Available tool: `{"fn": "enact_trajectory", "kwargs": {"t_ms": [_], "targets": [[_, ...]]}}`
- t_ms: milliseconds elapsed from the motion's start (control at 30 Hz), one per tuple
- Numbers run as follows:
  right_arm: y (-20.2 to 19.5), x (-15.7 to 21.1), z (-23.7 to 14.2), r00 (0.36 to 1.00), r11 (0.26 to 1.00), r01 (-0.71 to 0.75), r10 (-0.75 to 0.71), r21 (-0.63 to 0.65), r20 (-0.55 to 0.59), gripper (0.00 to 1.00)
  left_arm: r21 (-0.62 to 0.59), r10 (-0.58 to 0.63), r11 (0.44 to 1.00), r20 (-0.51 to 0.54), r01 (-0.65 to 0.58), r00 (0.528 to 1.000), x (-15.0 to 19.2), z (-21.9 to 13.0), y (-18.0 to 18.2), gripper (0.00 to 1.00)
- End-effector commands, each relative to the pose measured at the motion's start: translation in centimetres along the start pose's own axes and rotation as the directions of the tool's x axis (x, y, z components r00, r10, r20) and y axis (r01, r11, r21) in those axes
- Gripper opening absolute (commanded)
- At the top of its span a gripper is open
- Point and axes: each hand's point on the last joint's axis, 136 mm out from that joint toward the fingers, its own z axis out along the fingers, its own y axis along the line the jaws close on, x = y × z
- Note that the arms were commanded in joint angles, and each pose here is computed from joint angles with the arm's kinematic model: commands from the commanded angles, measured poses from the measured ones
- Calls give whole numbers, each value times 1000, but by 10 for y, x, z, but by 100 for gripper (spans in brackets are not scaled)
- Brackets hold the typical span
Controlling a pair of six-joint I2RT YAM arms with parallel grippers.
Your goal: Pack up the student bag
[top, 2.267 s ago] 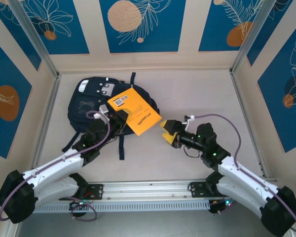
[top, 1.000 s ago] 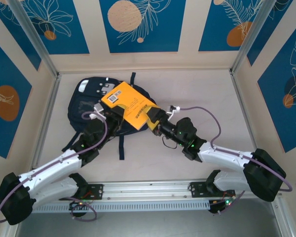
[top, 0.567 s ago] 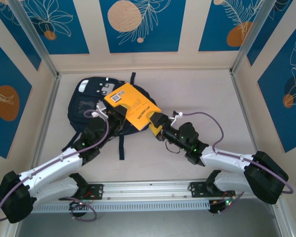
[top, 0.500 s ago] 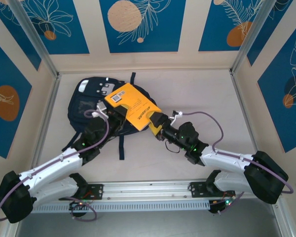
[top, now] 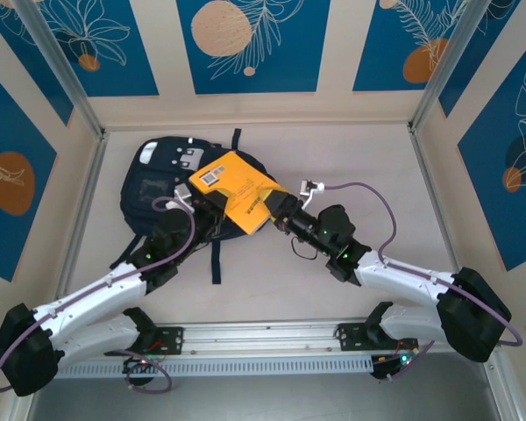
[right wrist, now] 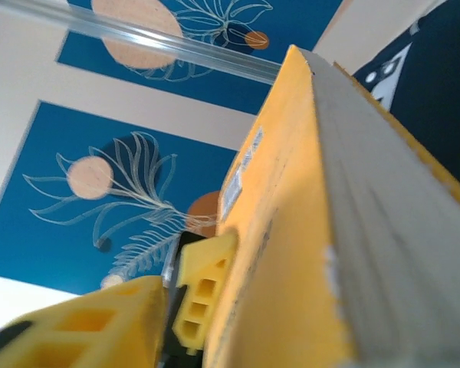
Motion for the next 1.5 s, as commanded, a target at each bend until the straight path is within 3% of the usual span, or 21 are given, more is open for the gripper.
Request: {"fn": "enact_trajectory", "kwargs": {"t_ms": [0,67,100,267,367,500,700,833,933,1100,1167,1300,1467], "targets": [[22,-12,-3,995,996,85,-83,-32,56,25,-48,-18,999,-95,13,995,21,6,2,0],[10,-16,-11,991,994,104,-106,42,75,8,-81,1,997,-113,-10,994,24,8,8,0],[2,-19,-17,989,990,112,-120,91,88,1,-105,31,994,-117,-43,993,24,8,12,5],[-40,-38,-65,967,925,166,-221,343,126,0,-251,251,928,-123,-275,960,12,2,34,55],[-66,-48,-101,959,908,151,-230,391,163,0,-328,447,806,-207,-492,870,7,3,44,69],[-120,-45,-143,975,881,45,-140,471,170,0,-427,615,544,-384,-723,689,-2,16,58,80],[-179,-21,-167,996,844,-28,-23,535,89,0,-404,635,332,-572,-852,519,-6,60,71,83],[-194,-13,-178,999,767,37,-52,641,4,0,-492,622,191,-609,-850,492,-36,80,80,84],[-207,-8,-187,999,707,51,-43,706,-29,0,-521,620,119,-626,-845,474,-53,97,88,83],[-216,-4,-189,999,686,43,-19,726,-40,0,-542,593,-47,-691,-839,413,-77,120,103,84],[-215,-5,-187,999,696,47,-25,716,-41,0,-536,574,-72,-712,-841,404,-81,128,109,85],[-216,-3,-182,998,722,55,-29,689,-50,0,-512,563,-62,-727,-857,393,-77,146,115,87],[-219,-2,-180,999,729,42,-13,683,-47,0,-517,532,-93,-748,-851,397,-78,159,132,87]]}}
